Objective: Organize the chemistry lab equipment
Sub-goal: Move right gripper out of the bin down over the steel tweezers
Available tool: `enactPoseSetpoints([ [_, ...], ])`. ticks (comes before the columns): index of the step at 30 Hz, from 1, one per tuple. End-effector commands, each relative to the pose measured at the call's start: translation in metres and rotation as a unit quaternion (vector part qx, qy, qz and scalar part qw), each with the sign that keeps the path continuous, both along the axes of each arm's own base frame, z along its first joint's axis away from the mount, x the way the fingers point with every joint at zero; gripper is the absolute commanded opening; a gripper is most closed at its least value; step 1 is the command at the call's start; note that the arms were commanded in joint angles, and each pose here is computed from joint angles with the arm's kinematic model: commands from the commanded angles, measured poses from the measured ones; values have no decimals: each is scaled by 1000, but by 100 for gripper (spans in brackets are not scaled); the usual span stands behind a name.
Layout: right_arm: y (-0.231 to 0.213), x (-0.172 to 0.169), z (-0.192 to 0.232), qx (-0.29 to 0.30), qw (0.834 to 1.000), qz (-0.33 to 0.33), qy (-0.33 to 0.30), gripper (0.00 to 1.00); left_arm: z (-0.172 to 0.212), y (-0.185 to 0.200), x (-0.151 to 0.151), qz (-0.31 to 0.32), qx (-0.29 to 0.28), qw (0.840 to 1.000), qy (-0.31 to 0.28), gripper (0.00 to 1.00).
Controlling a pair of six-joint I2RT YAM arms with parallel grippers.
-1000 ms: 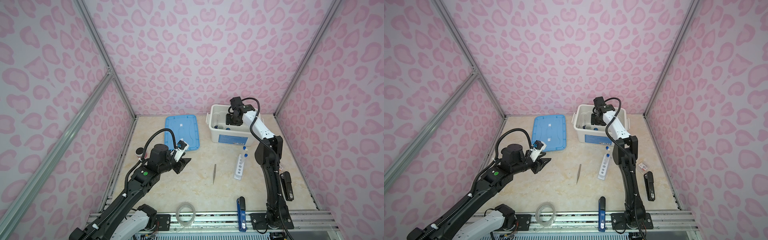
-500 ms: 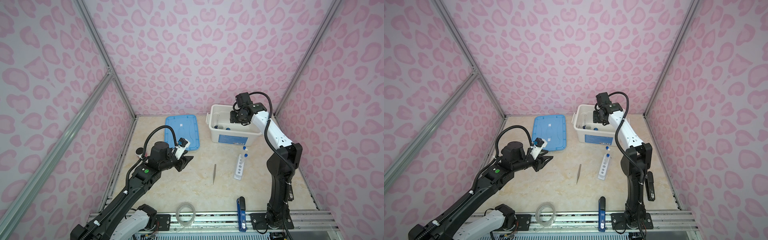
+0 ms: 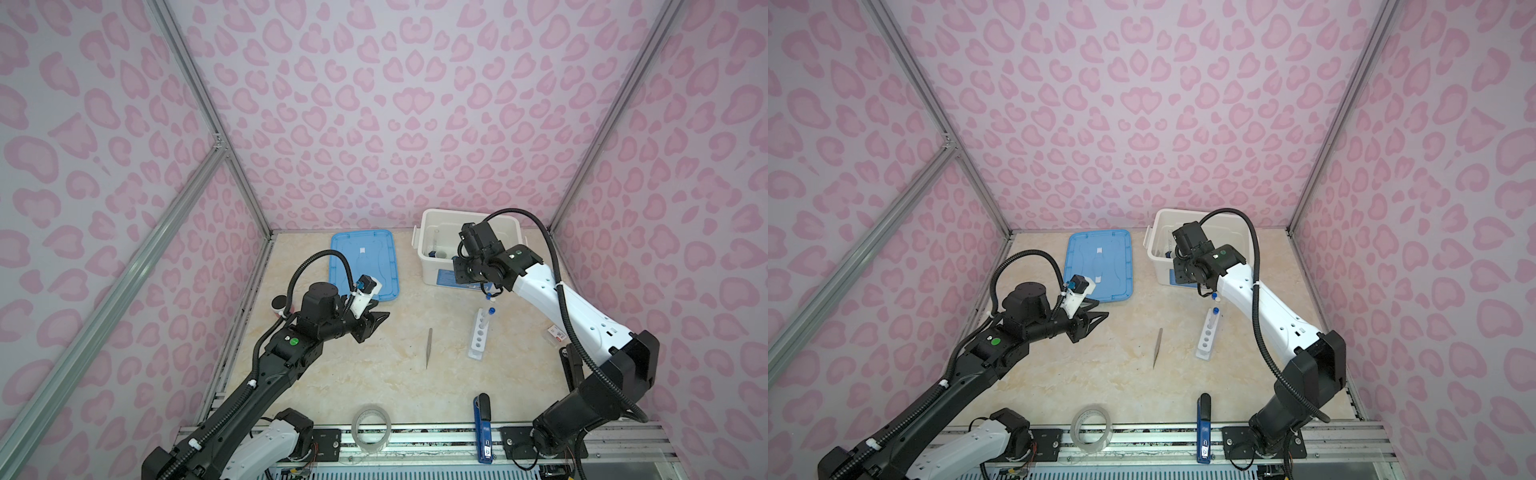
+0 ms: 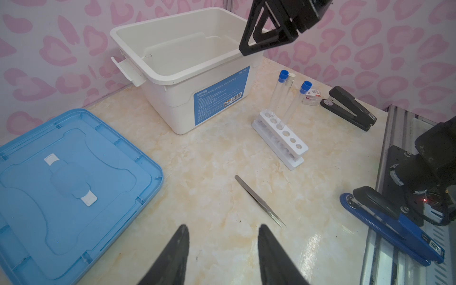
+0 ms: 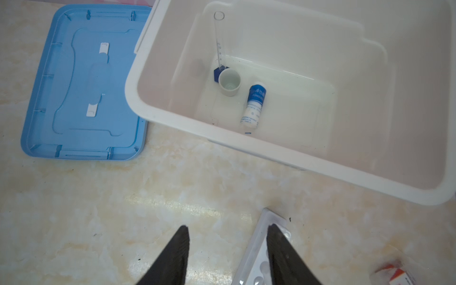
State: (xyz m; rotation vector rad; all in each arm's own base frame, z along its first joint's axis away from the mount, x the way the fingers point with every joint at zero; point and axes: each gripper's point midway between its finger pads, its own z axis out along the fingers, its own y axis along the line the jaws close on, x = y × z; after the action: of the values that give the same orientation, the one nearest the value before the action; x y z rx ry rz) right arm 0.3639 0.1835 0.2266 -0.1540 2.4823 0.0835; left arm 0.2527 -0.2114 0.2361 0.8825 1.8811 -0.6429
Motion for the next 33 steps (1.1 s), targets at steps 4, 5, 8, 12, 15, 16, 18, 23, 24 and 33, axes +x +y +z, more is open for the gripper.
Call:
enactPoseSetpoints([
  [4, 31, -40, -32, 40, 998, -4, 44, 50, 0, -2, -3, -9, -6, 1000, -8, 48],
  [5, 37, -48, -41, 42, 997, 0, 59, 50, 0, -2, -3, -9, -7, 1000, -8, 48],
  [8, 53, -66, -62, 46, 995, 7, 91, 51, 0, -1, -5, -8, -9, 1000, -10, 48],
  [12, 69, -83, -86, 49, 991, 5, 123, 52, 1, 0, -6, -8, -10, 1000, -12, 47],
  [15, 71, -95, -105, 42, 988, -7, 151, 54, 1, 1, -7, -8, -11, 1000, -13, 47],
  [16, 71, -97, -110, 41, 987, -12, 157, 55, 1, 1, -7, -8, -11, 1000, -13, 47],
  [18, 74, -102, -121, 42, 984, -15, 173, 56, 0, 0, -7, -9, -11, 1000, -12, 47],
  [23, 86, -117, -150, 56, 975, -16, 215, 56, 0, 0, -8, -11, -11, 1000, -12, 47],
  [24, 86, -119, -156, 55, 973, -19, 222, 56, 0, 0, -8, -10, -11, 1000, -12, 47],
  [33, 94, -129, -185, 56, 966, -20, 253, 54, -2, 0, -7, -10, -9, 1000, -9, 47],
])
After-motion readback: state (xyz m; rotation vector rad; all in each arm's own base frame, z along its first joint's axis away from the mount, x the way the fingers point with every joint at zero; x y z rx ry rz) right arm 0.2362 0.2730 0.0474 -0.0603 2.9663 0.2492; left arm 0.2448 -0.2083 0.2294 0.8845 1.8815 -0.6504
